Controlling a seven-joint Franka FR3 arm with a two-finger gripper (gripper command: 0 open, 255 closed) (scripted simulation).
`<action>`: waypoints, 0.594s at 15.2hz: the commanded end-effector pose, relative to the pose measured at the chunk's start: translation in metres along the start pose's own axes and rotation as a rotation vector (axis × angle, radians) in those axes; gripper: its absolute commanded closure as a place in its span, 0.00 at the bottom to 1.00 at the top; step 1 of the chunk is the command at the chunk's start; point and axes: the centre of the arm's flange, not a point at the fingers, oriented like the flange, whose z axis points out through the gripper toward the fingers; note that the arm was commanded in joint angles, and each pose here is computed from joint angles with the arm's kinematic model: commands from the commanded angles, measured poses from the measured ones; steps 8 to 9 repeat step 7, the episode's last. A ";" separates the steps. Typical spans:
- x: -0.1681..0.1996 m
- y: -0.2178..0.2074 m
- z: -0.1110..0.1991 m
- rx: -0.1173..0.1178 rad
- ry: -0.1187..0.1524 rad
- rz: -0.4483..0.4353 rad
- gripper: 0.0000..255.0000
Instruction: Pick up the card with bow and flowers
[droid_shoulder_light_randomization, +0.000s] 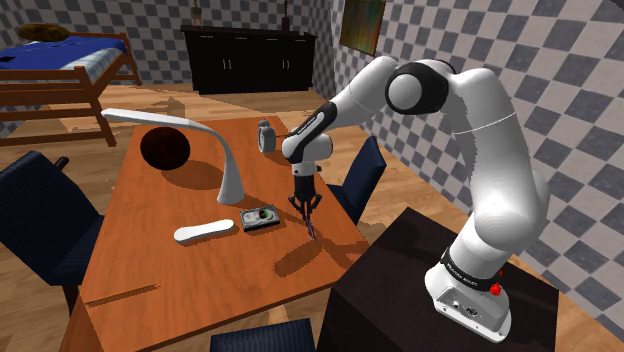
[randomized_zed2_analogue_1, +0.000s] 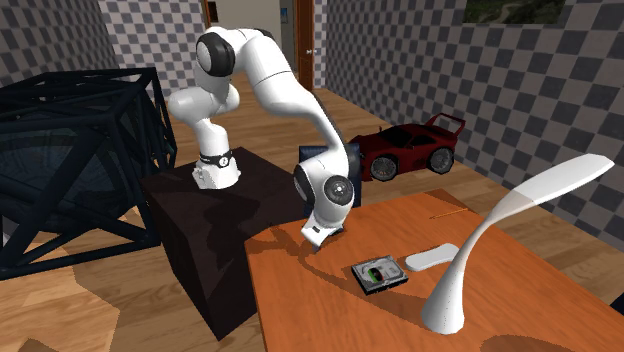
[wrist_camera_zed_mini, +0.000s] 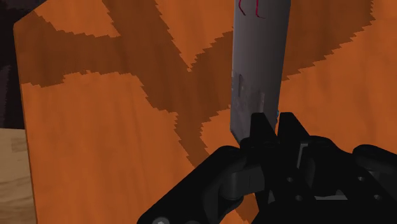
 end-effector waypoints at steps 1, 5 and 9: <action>-0.006 0.001 -0.009 0.000 0.000 0.000 1.00; -0.017 0.002 -0.027 0.000 0.000 0.000 1.00; -0.017 0.002 -0.028 0.000 0.000 0.000 1.00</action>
